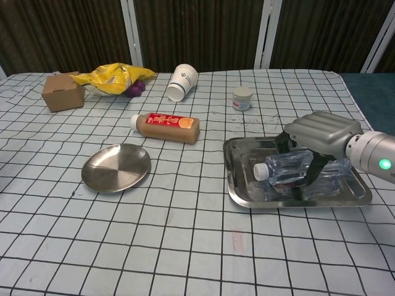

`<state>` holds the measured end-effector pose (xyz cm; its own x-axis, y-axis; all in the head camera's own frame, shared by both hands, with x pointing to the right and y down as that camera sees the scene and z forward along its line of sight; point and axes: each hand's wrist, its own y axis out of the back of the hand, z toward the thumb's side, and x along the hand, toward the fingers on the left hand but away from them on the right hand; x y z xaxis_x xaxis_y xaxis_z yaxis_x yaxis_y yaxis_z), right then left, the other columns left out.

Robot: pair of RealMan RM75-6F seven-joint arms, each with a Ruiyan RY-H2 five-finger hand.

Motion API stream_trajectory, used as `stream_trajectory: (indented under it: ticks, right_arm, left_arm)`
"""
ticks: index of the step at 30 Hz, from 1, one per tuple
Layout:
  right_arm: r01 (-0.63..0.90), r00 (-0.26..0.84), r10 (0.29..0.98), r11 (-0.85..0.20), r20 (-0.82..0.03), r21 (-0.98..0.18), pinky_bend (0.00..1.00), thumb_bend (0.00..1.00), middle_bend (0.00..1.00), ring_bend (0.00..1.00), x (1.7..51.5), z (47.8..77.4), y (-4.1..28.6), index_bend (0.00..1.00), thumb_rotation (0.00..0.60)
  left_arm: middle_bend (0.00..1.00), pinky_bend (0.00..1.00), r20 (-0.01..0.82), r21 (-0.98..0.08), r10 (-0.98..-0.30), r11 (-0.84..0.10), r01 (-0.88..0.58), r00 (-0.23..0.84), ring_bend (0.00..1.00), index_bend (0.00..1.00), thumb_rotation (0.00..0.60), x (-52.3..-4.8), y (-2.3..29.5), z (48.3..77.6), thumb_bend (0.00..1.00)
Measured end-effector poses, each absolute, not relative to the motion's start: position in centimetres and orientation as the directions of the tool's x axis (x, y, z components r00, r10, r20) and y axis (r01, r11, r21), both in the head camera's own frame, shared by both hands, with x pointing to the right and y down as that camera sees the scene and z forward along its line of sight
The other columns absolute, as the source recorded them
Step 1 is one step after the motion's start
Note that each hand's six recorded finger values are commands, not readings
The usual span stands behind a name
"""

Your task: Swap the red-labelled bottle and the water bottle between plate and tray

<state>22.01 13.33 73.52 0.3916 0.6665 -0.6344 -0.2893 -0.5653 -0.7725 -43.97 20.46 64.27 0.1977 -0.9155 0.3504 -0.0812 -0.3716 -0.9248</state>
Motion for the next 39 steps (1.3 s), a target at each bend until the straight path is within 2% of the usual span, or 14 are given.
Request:
stream_trajectory:
  ticks: [4,14,19,23,30,32,33,35,37,39]
  right_arm:
    - [-0.262,0.429,0.674,-0.544,-0.601,-0.797,0.88,0.41,0.78,0.73,21.4,73.0,13.2,0.96,0.600]
    - [-0.197,0.495,0.686,-0.509,-0.533,-0.838,0.88,0.41,0.78,0.74,19.7,70.3,13.0,0.97,0.600]
    - [-0.088,0.610,0.636,-0.539,-0.473,-0.838,0.88,0.41,0.78,0.74,14.5,66.5,14.8,0.97,0.600]
    - [-0.061,0.683,0.588,-0.545,-0.433,-0.836,0.88,0.41,0.78,0.74,10.1,63.8,16.4,0.97,0.600]
    - [-0.143,0.706,0.545,-0.515,-0.451,-0.845,0.87,0.41,0.78,0.72,3.9,64.4,18.6,0.94,0.600]
    - [-0.161,0.702,0.532,-0.529,-0.473,-0.833,0.85,0.41,0.78,0.70,2.7,65.3,19.3,0.91,0.600]
    - [-0.173,0.698,0.523,-0.540,-0.489,-0.824,0.82,0.41,0.77,0.67,2.1,65.8,19.8,0.86,0.600]
    - [-0.198,0.695,0.508,-0.545,-0.509,-0.815,0.74,0.41,0.69,0.59,1.5,66.7,20.4,0.70,0.600]
    - [-0.221,0.690,0.501,-0.541,-0.522,-0.811,0.60,0.41,0.52,0.44,1.3,67.3,20.8,0.47,0.600]
    - [-0.237,0.683,0.496,-0.544,-0.536,-0.805,0.48,0.40,0.40,0.32,1.3,67.9,21.0,0.29,0.600]
  left_arm:
    - [0.00,0.10,0.356,-0.922,-0.914,-0.378,-0.085,0.196,0.00,0.00,0.600,-44.0,20.4,64.5,0.35]
    - [0.00,0.10,0.339,-0.928,-0.921,-0.361,-0.093,0.194,0.00,0.00,0.600,-44.2,20.1,64.1,0.35]
    - [0.00,0.10,0.337,-0.928,-0.920,-0.360,-0.098,0.200,0.00,0.00,0.600,-44.0,20.0,64.0,0.35]
    - [0.00,0.10,0.340,-0.925,-0.917,-0.366,-0.101,0.210,0.00,0.00,0.600,-43.8,20.1,64.1,0.35]
    - [0.00,0.10,0.340,-0.924,-0.916,-0.368,-0.104,0.215,0.00,0.00,0.600,-43.9,20.1,64.0,0.35]
    - [0.00,0.10,0.333,-0.926,-0.919,-0.361,-0.109,0.213,0.00,0.00,0.600,-44.0,20.0,63.8,0.35]
    - [0.00,0.10,0.330,-0.927,-0.920,-0.358,-0.112,0.210,0.00,0.00,0.600,-44.1,20.0,63.6,0.35]
    - [0.00,0.10,0.327,-0.928,-0.922,-0.355,-0.117,0.206,0.00,0.00,0.600,-44.3,19.9,63.5,0.35]
    - [0.00,0.10,0.327,-0.928,-0.923,-0.354,-0.119,0.201,0.00,0.00,0.600,-44.5,19.8,63.4,0.35]
    - [0.00,0.10,0.332,-0.926,-0.922,-0.359,-0.118,0.199,0.00,0.00,0.600,-44.6,19.9,63.5,0.35]
